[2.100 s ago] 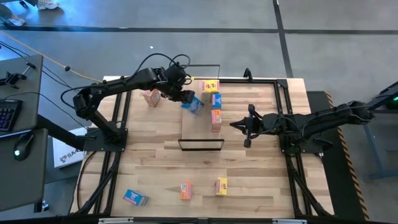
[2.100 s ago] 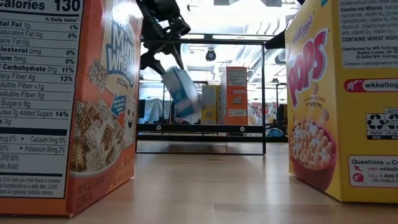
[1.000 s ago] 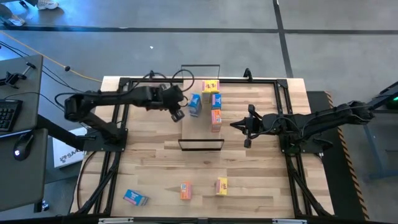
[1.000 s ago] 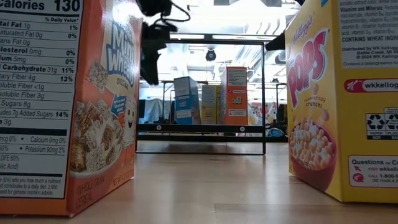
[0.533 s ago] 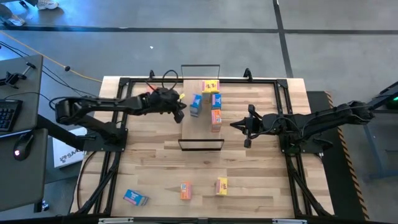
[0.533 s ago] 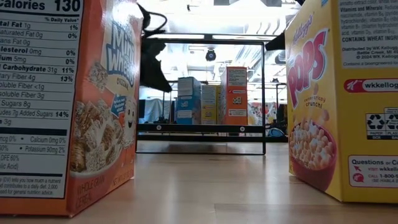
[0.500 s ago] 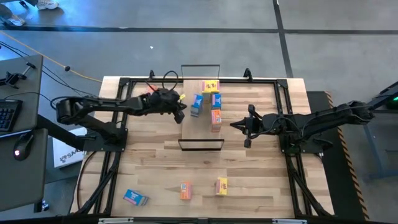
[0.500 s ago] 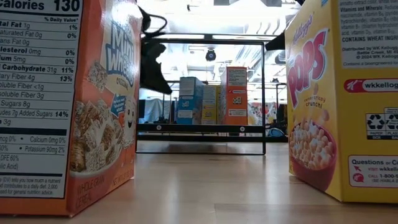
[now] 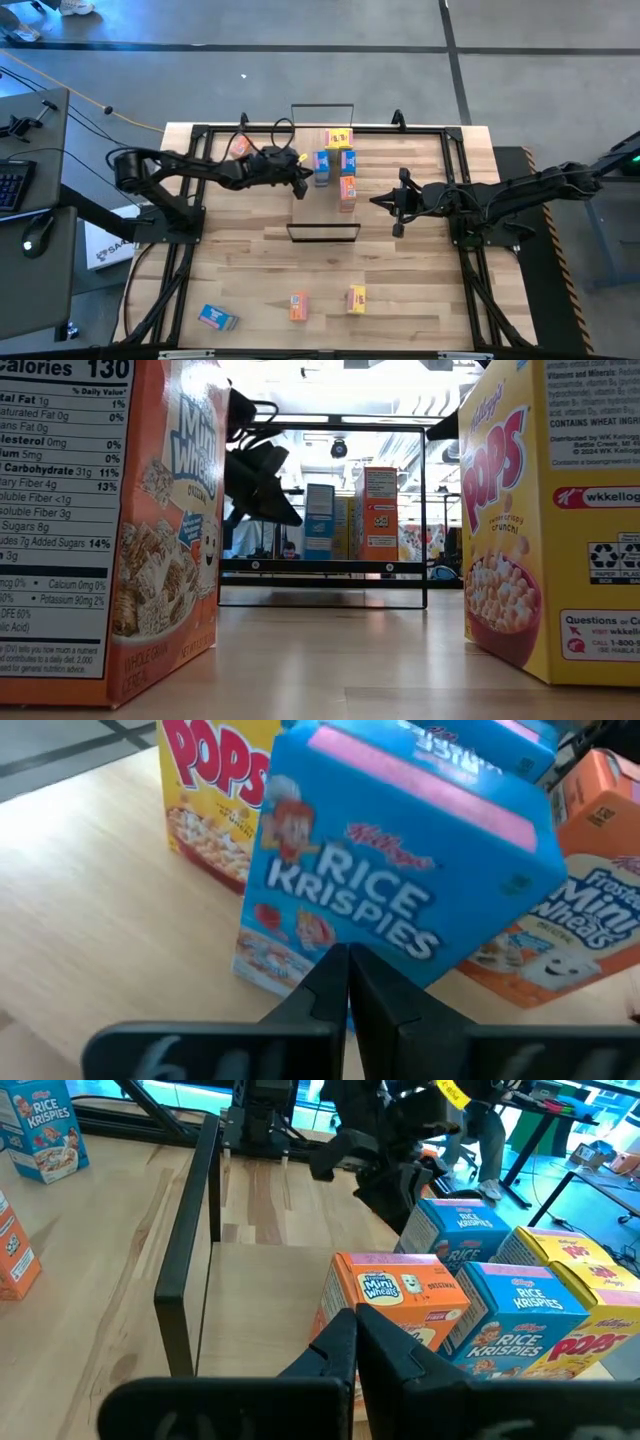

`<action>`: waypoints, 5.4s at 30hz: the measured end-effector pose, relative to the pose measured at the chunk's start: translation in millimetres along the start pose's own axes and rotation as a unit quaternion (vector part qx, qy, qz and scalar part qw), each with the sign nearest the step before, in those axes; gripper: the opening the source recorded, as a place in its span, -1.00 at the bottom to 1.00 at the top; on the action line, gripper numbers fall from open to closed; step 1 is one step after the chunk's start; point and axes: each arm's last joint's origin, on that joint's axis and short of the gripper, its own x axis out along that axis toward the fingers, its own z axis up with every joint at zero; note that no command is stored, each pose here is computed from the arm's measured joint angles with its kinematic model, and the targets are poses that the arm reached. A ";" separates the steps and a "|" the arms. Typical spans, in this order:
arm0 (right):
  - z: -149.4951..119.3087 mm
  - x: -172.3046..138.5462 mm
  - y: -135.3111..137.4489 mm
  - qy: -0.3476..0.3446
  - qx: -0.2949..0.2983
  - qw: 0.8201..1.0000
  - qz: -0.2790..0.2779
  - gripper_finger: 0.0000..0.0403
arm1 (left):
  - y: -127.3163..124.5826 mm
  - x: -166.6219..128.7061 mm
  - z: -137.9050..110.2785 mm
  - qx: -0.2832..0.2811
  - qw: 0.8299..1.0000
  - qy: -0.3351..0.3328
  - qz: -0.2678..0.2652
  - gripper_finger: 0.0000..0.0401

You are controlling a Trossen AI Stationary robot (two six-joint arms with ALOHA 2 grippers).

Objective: Stack cereal on shelf
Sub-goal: Put the top blue cereal box on the shelf aligned with the other blue cereal box on the shelf, then put the bottom orange cereal box on the shelf aligned with the other orange cereal box

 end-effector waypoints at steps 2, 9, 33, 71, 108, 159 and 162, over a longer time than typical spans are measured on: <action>-0.1 0.0 0.0 0.000 0.000 1.000 0.000 -1.00 | 0.2 2.7 -0.9 -0.004 1.000 -0.004 -0.002 -0.98; -0.3 0.0 0.0 0.001 0.000 1.000 0.000 -1.00 | 1.9 5.5 -2.4 0.012 1.000 -0.005 0.003 -0.98; 0.0 0.0 0.0 0.000 0.000 1.000 0.000 -1.00 | 14.8 3.6 10.2 0.012 0.997 -0.054 0.046 -0.98; 0.1 0.0 0.0 0.000 0.000 1.000 0.000 -1.00 | 3.2 25.9 -6.6 -0.029 0.997 -0.071 0.011 -0.98; 0.1 0.0 0.0 -0.001 0.000 1.000 -0.001 -1.00 | -6.5 25.8 -14.2 -0.031 0.999 -0.040 -0.010 -0.98; 0.2 0.0 0.0 -0.001 -0.002 1.000 -0.002 -1.00 | -47.4 -93.9 39.7 0.042 0.980 -0.051 -0.188 -0.99; 1.7 0.0 -0.5 -0.008 0.001 1.000 -0.007 -1.00 | -60.3 -106.2 36.5 0.079 0.971 -0.048 -0.220 -0.94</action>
